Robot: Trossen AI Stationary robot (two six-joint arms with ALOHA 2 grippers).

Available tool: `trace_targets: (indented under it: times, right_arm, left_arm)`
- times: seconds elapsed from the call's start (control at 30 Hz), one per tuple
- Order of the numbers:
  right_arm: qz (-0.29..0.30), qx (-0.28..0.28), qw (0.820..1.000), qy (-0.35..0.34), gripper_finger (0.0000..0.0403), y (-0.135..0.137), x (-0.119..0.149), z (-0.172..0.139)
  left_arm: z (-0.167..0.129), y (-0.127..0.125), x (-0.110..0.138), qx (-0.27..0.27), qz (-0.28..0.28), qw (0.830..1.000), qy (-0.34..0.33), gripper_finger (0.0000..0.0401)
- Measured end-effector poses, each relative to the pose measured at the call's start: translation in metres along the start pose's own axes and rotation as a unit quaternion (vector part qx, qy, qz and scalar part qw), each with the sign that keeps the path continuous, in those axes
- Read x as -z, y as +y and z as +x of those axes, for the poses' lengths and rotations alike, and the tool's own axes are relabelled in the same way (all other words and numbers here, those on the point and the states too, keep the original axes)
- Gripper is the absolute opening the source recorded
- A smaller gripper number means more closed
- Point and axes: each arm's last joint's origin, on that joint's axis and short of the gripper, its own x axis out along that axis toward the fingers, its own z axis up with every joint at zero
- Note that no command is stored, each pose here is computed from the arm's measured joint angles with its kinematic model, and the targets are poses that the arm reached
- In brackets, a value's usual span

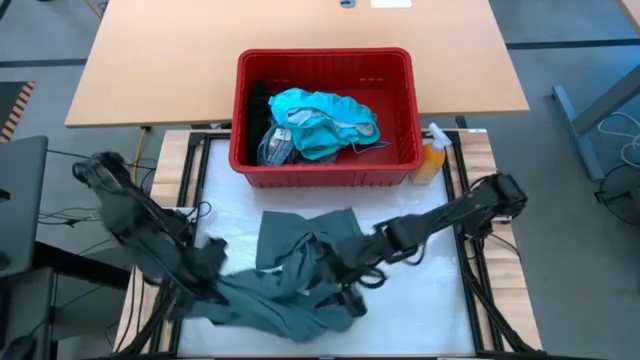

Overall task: Fold Laundry from Bin
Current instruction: Fold the light blue pants

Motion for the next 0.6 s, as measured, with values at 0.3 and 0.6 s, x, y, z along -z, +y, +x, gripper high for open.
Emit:
trace_targets:
  times: [0.3,0.6]
  right_arm:
    - [-0.059,0.134,0.981,-0.127,0.0244,-0.007,-0.045,-0.044]
    - [-0.089,0.076,0.972,-0.206,0.0244,-0.064,-0.043,0.008]
  left_arm:
    - [-0.084,-0.024,-0.040,0.062,-0.025,0.998,-0.006,0.0022]
    - [-0.073,-0.026,-0.057,0.116,-0.138,0.977,0.111,0.0022]
